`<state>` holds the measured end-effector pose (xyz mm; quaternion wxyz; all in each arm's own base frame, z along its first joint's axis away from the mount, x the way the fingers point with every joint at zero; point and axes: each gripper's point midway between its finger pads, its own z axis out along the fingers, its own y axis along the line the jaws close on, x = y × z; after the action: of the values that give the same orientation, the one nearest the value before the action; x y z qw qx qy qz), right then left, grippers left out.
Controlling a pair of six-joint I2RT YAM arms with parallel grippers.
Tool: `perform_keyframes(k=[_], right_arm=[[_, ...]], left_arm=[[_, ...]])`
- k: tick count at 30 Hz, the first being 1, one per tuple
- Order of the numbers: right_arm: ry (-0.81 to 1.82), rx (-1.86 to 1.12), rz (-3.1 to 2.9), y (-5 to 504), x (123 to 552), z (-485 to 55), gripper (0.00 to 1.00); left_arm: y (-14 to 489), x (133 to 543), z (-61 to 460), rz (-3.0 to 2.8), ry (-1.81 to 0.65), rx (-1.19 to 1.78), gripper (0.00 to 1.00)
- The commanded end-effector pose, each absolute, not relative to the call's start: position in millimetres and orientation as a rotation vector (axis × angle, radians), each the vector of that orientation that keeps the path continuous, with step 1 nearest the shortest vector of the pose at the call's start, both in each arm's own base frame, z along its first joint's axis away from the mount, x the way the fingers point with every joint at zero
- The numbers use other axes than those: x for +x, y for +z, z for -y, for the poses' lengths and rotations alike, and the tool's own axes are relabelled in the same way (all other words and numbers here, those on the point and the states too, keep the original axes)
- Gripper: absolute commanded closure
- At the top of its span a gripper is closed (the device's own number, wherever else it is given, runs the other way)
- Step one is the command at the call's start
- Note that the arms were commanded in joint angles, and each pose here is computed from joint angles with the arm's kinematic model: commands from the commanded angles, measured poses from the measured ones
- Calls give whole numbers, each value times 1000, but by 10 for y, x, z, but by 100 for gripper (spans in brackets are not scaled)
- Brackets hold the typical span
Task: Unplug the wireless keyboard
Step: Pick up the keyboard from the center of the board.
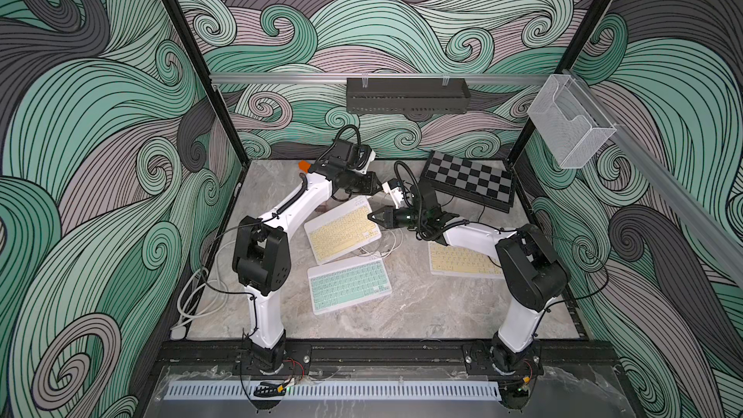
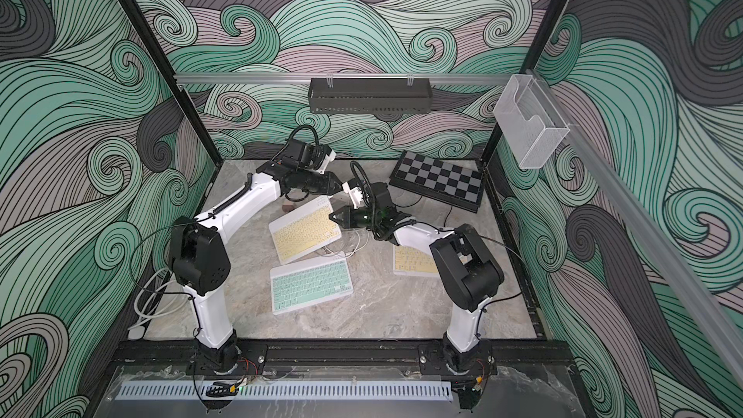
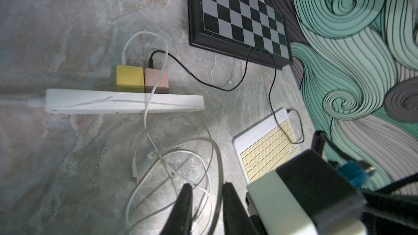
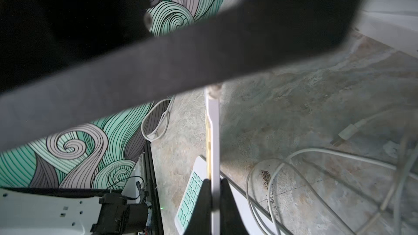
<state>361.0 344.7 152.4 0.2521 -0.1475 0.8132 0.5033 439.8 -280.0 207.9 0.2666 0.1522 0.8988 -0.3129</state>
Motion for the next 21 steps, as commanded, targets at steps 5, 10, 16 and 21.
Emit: perform_keyframes(k=[5, 10, 16, 21], right_arm=[[1409, -469, -2119, 1848, 3599, -3479, 97], [1420, -493, -2103, 1886, 3589, -3475, 98], [1457, -576, -2059, 1925, 3519, -3523, 100], [1450, -684, -1994, 2006, 3422, -3533, 100]], left_arm=[[2465, 4263, 2303, -2389, -891, 462, 18], [2424, 3960, 1987, -2297, -956, 667, 2], [2001, 3743, 1914, -2179, -855, 983, 9], [2065, 3791, 1907, -2137, -989, 1045, 13]])
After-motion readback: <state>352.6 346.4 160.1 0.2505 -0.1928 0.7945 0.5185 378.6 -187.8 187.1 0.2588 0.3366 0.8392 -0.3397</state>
